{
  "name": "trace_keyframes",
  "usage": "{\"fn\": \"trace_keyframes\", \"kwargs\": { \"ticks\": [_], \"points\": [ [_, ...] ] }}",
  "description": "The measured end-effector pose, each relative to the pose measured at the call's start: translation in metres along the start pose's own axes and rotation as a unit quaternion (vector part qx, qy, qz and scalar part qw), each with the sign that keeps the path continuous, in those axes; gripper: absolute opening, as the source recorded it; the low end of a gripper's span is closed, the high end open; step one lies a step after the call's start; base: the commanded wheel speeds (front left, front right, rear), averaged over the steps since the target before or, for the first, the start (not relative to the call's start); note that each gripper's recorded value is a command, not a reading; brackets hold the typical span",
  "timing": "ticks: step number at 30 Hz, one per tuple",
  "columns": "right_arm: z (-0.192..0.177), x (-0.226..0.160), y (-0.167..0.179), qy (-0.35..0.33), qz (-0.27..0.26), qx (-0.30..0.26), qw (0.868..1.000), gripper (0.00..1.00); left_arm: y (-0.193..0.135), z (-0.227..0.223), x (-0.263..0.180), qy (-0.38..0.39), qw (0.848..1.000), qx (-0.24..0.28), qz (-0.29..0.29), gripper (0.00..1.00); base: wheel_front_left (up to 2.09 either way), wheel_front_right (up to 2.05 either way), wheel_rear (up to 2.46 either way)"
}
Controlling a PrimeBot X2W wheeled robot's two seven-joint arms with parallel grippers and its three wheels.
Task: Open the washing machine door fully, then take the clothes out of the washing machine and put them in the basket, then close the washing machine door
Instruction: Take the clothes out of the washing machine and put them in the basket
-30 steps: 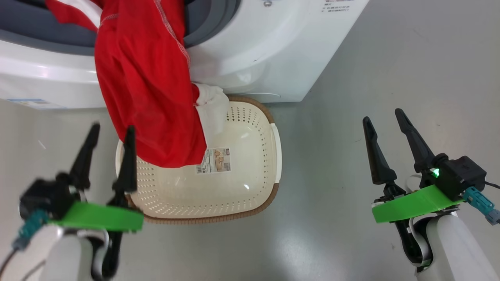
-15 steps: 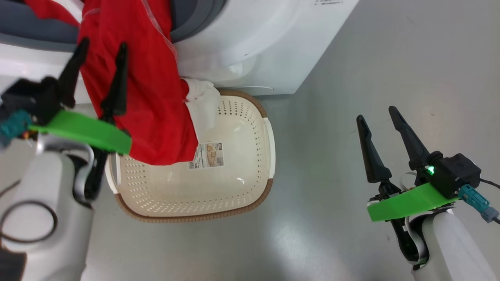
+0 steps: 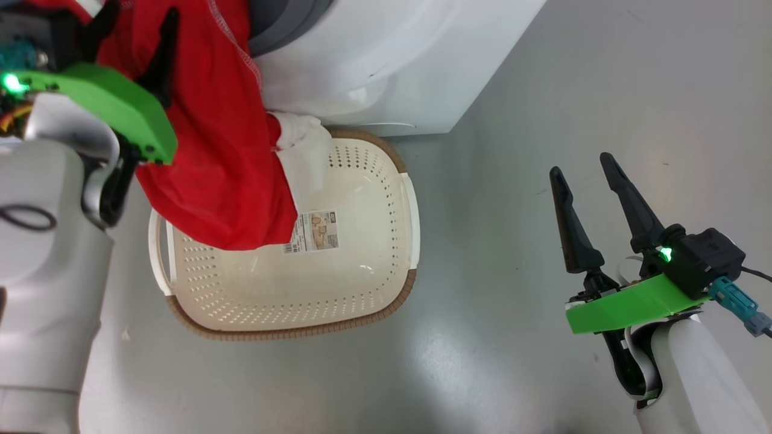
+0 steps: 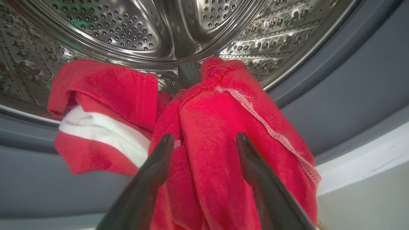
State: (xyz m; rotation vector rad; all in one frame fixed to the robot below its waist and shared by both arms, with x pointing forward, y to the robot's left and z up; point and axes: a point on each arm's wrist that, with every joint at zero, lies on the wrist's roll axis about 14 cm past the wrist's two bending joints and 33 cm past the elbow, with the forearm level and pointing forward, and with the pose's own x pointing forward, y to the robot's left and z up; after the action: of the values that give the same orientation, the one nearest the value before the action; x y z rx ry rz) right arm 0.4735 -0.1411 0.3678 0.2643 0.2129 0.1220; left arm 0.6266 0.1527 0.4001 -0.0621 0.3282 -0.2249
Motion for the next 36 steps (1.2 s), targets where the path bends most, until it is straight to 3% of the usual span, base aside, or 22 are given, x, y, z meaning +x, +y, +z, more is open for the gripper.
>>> {"fn": "trace_keyframes", "kwargs": {
  "ticks": [15, 16, 17, 18, 36],
  "points": [
    [0.0, 0.003, -0.006, -0.001, -0.007, -0.002, 1.0, 1.0, -0.009, -0.025, 0.021, 0.088, 0.996, -0.009, -0.019, 0.98, 0.0, 0.0, 0.0],
    [0.0, 0.003, -0.006, -0.001, -0.007, -0.002, 1.0, 1.0, -0.009, -0.026, 0.021, 0.089, 0.996, -0.007, -0.019, 0.52, 0.0, 0.0, 0.0],
    [0.0, 0.003, -0.007, -0.001, -0.007, -0.001, 1.0, 1.0, -0.009, -0.026, 0.021, 0.087, 0.996, -0.007, -0.02, 0.42, 0.0, 0.0, 0.0],
    [0.0, 0.003, -0.006, -0.002, -0.007, 0.0, 1.0, 1.0, -0.009, -0.027, 0.021, 0.085, 0.996, -0.008, -0.02, 0.0, 0.0, 0.0, 0.0],
    [0.011, 0.003, 0.002, -0.016, 0.002, 0.001, 1.0, 1.0, -0.003, -0.019, -0.003, -0.009, 0.999, -0.037, -0.009, 0.0, 0.0, 0.0, 0.0]
  ]
}}
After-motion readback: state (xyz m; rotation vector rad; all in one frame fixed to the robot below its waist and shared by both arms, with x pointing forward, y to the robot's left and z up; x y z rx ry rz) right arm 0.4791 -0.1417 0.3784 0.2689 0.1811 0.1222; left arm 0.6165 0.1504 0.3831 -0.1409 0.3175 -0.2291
